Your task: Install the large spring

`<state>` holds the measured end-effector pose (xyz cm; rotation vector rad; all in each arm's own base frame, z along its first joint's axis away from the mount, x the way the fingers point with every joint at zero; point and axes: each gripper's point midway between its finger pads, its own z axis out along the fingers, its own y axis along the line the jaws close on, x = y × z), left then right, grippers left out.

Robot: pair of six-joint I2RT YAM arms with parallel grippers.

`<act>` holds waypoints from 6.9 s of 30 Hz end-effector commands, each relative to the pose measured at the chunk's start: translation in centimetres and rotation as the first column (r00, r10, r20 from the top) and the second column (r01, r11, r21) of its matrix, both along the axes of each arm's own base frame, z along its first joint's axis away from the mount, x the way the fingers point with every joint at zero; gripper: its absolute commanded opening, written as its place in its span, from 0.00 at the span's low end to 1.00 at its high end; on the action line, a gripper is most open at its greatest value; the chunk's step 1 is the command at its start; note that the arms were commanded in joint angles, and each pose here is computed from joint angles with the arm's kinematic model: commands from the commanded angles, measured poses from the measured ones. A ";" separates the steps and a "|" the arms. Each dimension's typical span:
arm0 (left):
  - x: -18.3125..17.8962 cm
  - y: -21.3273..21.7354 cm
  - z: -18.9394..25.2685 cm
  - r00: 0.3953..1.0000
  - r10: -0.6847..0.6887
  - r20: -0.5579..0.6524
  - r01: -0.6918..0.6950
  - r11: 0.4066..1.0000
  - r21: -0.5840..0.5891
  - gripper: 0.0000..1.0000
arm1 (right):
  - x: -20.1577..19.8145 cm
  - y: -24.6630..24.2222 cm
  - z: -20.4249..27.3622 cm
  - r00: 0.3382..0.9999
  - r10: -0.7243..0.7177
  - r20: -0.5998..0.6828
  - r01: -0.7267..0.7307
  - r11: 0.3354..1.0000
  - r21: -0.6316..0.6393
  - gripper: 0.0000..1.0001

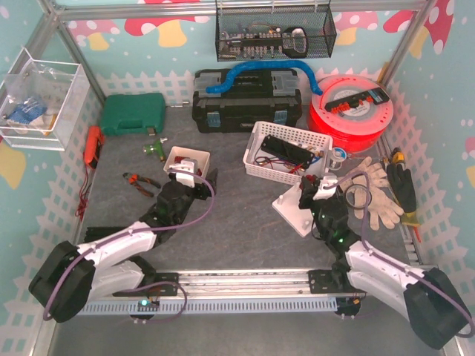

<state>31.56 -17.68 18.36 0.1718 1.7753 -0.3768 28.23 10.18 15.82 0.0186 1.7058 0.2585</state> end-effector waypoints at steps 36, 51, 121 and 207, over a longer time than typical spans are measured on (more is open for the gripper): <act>-0.4 0.0 1.1 0.999 -0.010 0.034 0.011 0.999 -0.030 0.99 | 4.0 0.6 -0.2 1.000 -0.004 0.020 0.005 0.999 -0.050 0.00; -0.2 0.1 1.0 0.999 -0.004 0.033 0.005 1.000 -0.021 0.99 | 3.9 0.3 -3.2 0.999 -0.021 -0.047 0.019 0.999 -0.045 0.05; 12.6 9.3 -8.6 0.453 0.451 -0.770 -0.841 0.504 -0.199 0.37 | -0.7 4.4 6.1 0.952 0.307 0.021 -0.307 0.948 0.085 0.99; 11.5 9.9 -20.2 0.117 0.508 -0.853 -0.898 0.421 0.128 0.40 | -0.6 3.4 5.9 0.966 0.258 0.023 -0.259 0.963 0.073 0.99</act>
